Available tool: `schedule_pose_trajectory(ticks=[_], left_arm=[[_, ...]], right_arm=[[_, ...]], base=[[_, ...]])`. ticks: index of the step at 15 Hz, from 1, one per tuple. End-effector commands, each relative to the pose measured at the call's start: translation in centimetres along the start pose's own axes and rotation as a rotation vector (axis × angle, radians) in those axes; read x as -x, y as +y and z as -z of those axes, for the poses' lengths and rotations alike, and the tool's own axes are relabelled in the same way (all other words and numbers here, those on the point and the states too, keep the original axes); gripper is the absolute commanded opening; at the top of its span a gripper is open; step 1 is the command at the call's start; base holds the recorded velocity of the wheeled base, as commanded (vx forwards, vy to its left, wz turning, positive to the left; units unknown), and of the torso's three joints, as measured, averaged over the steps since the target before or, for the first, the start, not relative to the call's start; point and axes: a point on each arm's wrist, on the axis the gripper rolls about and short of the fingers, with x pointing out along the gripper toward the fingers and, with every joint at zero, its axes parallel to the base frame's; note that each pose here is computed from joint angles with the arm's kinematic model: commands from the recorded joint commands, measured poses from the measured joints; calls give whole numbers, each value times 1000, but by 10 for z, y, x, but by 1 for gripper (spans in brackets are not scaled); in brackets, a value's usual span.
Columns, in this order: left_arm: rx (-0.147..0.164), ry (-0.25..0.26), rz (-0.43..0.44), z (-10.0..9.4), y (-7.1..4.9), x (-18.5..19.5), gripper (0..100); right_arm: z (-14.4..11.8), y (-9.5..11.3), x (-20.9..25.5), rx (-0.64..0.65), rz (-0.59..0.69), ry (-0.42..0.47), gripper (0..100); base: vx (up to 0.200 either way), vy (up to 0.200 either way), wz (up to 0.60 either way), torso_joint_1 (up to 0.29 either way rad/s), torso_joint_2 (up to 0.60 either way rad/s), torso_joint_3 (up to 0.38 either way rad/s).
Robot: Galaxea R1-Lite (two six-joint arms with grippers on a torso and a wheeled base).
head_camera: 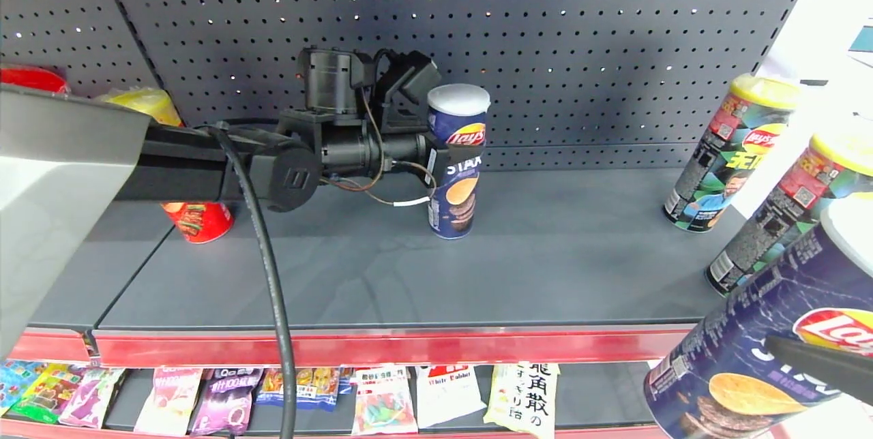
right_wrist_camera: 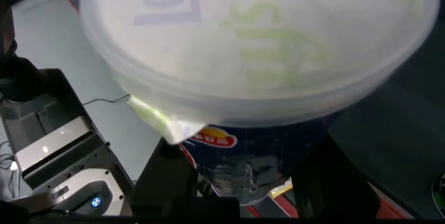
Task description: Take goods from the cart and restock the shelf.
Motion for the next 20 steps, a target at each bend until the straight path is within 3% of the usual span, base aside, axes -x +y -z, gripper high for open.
schedule_pose_trajectory(ticks=[1,4,6,8,12,17,20], left_arm=[[3,7,1,1,-1,1,0],[-8,-30,55,-17,-10,23,0],[-8,-31,83,-19,-15,31,0],[-38,-24,191,-14,-33,50,0],[-105,3,269,5,-42,54,0],[-95,-16,329,5,-44,54,0],[-56,-12,360,7,-46,55,0]], right_arm=[[1,0,-1,-4,-1,3,0],[0,0,0,-6,-1,2,0],[-1,0,0,-4,-1,-2,0],[0,0,0,-7,-1,-1,0],[-4,0,1,0,-4,-13,0],[-5,0,1,1,-4,-15,0],[-6,0,1,2,-4,-18,0]], base=[[0,0,0,0,0,0],[0,0,0,0,0,0],[0,0,0,0,0,0],[0,0,0,0,0,0],[0,0,0,0,0,0],[0,0,0,0,0,0],[0,0,0,0,0,0]])
